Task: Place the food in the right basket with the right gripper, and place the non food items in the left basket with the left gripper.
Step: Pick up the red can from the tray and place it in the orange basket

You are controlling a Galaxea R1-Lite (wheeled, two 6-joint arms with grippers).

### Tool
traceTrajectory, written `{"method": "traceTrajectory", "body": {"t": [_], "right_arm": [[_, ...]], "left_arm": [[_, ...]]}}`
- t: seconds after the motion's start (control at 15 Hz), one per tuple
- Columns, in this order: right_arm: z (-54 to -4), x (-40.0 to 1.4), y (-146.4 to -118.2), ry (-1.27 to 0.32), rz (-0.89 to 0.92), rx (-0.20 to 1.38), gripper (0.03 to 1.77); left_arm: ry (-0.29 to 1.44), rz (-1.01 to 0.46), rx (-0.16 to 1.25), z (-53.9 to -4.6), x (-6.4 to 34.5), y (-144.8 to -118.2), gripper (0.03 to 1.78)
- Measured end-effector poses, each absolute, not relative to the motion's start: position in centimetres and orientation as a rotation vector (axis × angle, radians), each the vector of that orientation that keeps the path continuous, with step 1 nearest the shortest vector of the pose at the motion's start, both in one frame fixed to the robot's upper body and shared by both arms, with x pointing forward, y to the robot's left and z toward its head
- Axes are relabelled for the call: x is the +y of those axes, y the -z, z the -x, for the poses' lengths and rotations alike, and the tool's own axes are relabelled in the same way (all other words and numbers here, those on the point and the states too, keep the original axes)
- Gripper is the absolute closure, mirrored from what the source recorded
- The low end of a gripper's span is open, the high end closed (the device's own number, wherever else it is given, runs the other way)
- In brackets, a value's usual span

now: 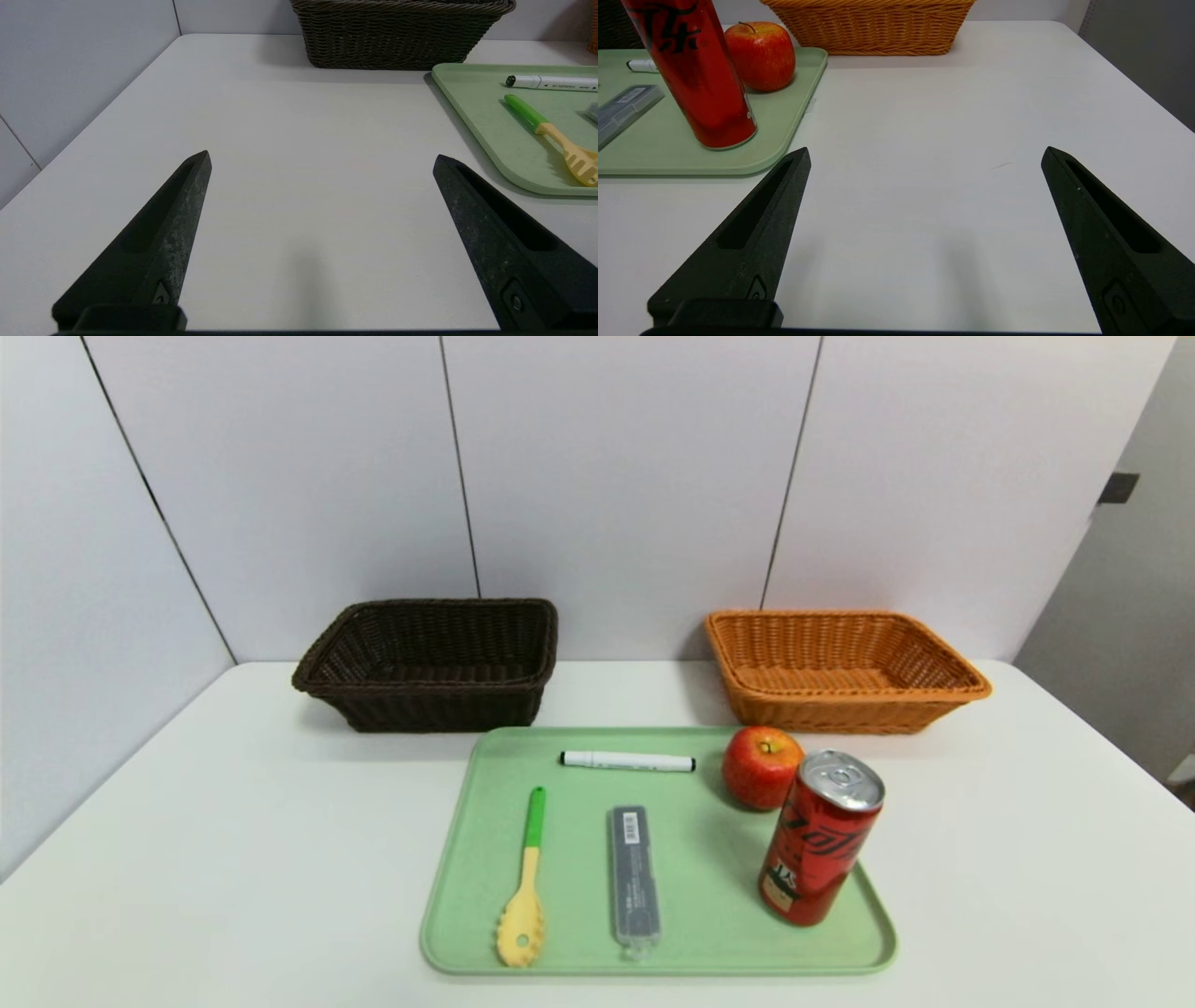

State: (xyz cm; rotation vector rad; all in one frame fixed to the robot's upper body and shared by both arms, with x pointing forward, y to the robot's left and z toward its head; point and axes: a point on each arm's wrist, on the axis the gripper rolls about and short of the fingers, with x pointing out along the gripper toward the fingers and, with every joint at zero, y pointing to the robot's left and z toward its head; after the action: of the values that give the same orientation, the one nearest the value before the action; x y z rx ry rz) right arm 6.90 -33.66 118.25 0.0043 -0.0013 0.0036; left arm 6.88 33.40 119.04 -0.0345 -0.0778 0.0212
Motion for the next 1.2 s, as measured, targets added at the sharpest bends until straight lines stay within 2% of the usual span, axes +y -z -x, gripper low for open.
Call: {"method": "traceTrajectory", "body": {"t": [0.8,0.93,1.07,1.2], "right_arm": [[-7.1,-33.6,-118.6,-0.020,0.045,0.025,0.09],[-6.9,-33.5,-120.3,-0.060,0.046,0.010,0.09],[-6.5,-33.5,-124.2,-0.100,0.018,-0.005,0.09],[-6.7,-33.3,-128.3,-0.180,-0.003,0.027,0.09]], "left_arm": [[-0.039,-0.001,-0.037,-6.7,33.4,-119.1,0.12],[-0.036,-0.010,-0.023,-5.9,33.4,-121.0,0.12],[-0.022,-0.013,0.035,-5.0,33.4,-123.4,0.12],[-0.005,-0.014,0.119,-4.9,33.4,-124.5,0.12]]}}
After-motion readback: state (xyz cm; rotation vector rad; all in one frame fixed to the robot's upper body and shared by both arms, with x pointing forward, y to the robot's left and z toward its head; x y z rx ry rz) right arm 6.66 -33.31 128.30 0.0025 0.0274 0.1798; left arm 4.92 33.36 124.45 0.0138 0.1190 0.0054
